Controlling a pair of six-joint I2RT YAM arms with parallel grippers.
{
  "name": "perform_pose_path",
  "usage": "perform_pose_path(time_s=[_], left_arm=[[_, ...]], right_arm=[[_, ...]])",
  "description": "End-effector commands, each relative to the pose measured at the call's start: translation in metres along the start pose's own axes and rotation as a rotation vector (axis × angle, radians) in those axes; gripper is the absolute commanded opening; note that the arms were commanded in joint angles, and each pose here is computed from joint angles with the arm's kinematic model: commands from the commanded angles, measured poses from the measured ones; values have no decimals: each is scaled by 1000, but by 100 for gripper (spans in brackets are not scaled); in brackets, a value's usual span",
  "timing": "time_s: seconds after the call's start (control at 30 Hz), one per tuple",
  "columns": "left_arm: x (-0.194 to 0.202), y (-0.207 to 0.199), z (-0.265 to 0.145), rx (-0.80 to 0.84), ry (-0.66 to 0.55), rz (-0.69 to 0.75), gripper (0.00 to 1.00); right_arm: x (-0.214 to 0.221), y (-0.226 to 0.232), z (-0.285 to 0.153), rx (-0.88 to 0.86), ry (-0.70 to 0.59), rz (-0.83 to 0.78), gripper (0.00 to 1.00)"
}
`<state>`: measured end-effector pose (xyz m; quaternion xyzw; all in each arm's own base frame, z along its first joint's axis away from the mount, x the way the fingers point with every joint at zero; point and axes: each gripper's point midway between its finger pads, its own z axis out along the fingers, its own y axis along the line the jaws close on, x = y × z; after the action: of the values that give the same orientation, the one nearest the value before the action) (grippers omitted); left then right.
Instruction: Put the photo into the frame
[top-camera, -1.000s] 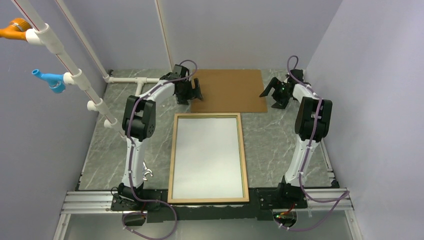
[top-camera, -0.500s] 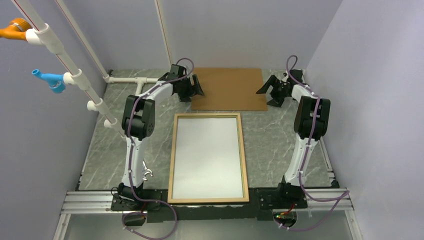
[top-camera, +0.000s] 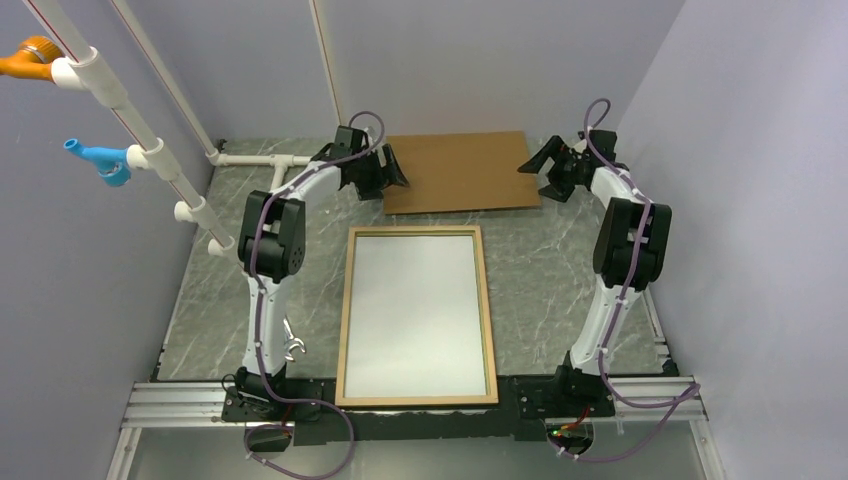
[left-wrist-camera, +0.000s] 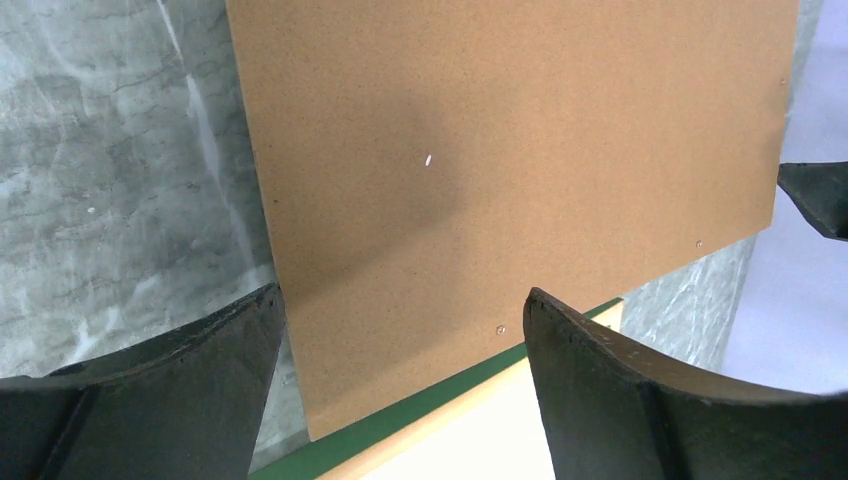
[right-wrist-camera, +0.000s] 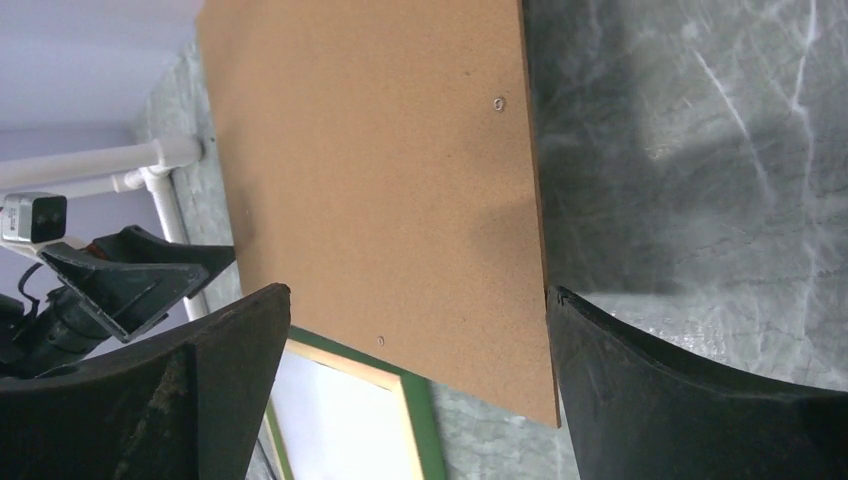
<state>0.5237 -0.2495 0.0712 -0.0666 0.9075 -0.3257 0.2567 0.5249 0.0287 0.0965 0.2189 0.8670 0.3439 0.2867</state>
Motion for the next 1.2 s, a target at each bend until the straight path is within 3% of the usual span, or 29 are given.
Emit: perform_pose_path(time_s=[0.0,0.37,0.53,0.77,0.93,1.17], left_arm=[[-32,-106,-50,277,-94,132,90],[26,-92,-93,172,63,172,88],[80,-65,-117,96,175,124,87],[141,-13,-150,-96,246,88,87],[162,25,-172,-259,248,122,88],[164,50,-203,-418,212,152,90]], right_arm=[[18,89,-23,-222,74,-65,98],[97,101,-48,-154,219,-161,98],[173,96,-65,-79,331,-240,98],[261,53,-95,7,409,-211,99],[275,26,-103,94,418,-235,99],[247,22,-95,195,378,-297,100]])
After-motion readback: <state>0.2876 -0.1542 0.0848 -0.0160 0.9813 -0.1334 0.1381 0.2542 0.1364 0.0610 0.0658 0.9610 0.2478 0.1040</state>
